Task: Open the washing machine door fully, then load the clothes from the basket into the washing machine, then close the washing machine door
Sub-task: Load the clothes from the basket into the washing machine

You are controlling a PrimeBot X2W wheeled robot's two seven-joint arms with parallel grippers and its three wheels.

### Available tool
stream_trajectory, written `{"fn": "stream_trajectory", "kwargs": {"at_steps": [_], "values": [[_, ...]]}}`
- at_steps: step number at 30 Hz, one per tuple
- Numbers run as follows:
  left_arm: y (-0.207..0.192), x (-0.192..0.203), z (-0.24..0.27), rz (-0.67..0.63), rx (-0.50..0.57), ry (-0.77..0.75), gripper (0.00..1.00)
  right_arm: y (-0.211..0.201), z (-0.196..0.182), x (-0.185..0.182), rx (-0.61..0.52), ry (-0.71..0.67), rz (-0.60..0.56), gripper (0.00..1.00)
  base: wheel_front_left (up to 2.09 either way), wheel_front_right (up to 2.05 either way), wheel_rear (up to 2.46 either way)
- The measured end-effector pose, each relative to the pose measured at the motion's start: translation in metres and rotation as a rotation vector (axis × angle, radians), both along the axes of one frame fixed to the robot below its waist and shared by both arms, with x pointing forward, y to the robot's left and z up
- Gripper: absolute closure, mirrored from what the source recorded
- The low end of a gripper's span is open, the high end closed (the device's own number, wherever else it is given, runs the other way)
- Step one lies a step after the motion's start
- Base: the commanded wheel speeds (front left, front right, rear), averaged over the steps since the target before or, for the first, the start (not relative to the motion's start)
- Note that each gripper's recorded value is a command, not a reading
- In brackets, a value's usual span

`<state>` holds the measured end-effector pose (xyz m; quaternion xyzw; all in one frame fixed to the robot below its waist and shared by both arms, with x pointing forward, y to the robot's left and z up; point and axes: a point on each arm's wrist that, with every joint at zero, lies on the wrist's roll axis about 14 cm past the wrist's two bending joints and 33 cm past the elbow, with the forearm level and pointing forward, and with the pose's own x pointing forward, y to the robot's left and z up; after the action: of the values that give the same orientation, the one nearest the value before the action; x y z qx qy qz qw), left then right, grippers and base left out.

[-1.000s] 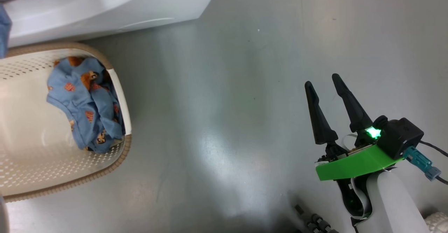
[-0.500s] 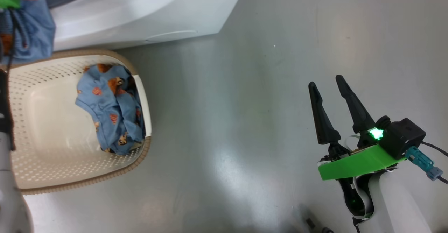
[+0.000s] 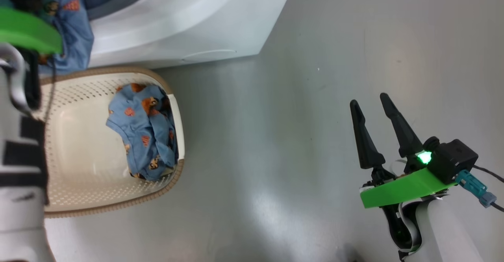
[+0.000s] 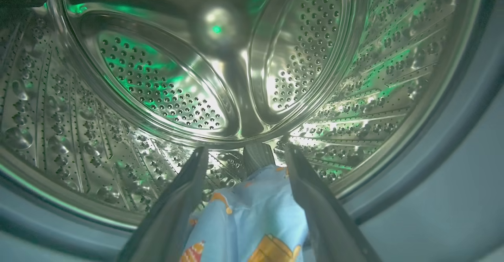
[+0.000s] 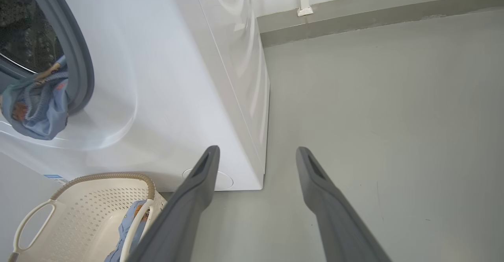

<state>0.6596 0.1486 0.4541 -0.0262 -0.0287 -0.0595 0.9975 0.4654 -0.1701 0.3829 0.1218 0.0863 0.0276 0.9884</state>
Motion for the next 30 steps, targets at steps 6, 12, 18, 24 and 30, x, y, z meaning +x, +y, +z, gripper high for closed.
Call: {"fn": "stream_trajectory", "kwargs": {"at_steps": [6,12,18,24,30], "values": [[-0.005,-0.028,0.005,-0.012,-0.002,-0.002,0.00,0.003,0.014,-0.001,0.005,-0.029,0.005,0.00,0.00,0.00,0.00],[0.002,-0.058,0.017,0.009,-0.005,-0.015,0.00,0.007,0.024,-0.009,0.014,-0.042,0.012,0.00,0.00,0.00,0.00],[0.021,-0.082,0.011,0.069,-0.018,0.005,0.00,0.013,0.031,-0.008,0.022,-0.059,0.026,0.00,0.00,0.00,0.00],[0.031,-0.105,-0.013,0.108,-0.029,0.066,0.00,0.013,0.031,-0.009,0.022,-0.058,0.028,0.00,0.00,0.00,0.00],[0.039,-0.130,-0.035,0.137,-0.020,0.129,0.00,0.012,0.030,-0.009,0.021,-0.057,0.026,0.00,0.00,0.00,0.00]]}}
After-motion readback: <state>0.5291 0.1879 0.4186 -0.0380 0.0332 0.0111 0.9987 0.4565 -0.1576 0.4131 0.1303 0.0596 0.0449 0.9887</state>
